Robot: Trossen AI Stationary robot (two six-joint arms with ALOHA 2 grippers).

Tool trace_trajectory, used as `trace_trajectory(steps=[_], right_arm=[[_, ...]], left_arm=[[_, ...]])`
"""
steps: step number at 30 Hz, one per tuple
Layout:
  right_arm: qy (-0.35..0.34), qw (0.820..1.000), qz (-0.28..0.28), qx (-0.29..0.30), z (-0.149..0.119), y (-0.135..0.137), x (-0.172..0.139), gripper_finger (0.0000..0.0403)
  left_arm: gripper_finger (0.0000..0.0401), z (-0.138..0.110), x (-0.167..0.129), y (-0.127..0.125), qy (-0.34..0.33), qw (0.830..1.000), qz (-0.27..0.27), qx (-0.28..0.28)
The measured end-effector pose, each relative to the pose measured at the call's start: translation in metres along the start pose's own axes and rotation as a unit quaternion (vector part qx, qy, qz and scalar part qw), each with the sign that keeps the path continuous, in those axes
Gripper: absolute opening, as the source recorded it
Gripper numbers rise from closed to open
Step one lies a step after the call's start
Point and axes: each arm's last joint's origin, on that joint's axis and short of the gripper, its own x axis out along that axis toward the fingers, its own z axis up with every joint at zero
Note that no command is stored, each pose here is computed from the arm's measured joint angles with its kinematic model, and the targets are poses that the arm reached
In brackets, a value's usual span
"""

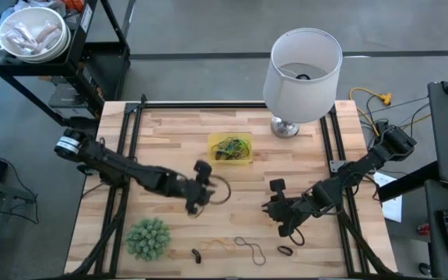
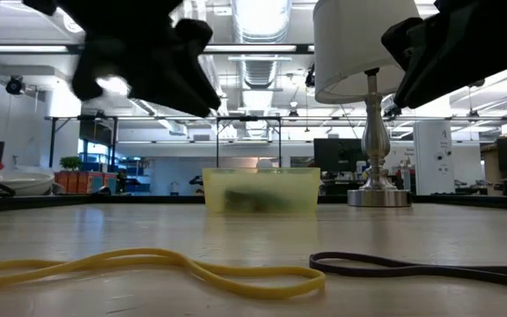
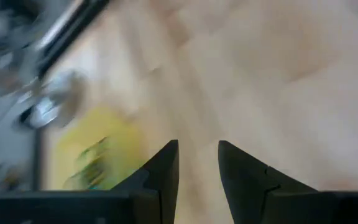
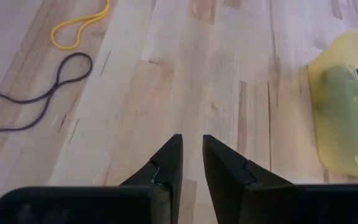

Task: Pick and place rubber bands into bin
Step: Put the black rubber band into the yellow bin

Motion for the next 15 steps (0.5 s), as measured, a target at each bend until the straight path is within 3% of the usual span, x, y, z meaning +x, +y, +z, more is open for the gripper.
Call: trace_trajectory(steps=[3,7,15], right_arm=[[0.0,1.0,0.0,0.0,0.0,0.0,0.0,0.0057],[-0.003,1.0,0.001,-0.001,0.001,0.0,0.0,0.0057],[-0.007,1.0,0.001,-0.001,0.001,0.0,0.0,0.0057]], left_arm=[[0.0096,0.007,-0.007,-0.018,-0.038,0.995,-0.093,-0.01],[0.0095,0.014,-0.014,-0.034,-0.072,0.975,-0.202,-0.058],[0.0095,0.015,-0.021,-0.05,-0.062,0.955,-0.273,-0.094]])
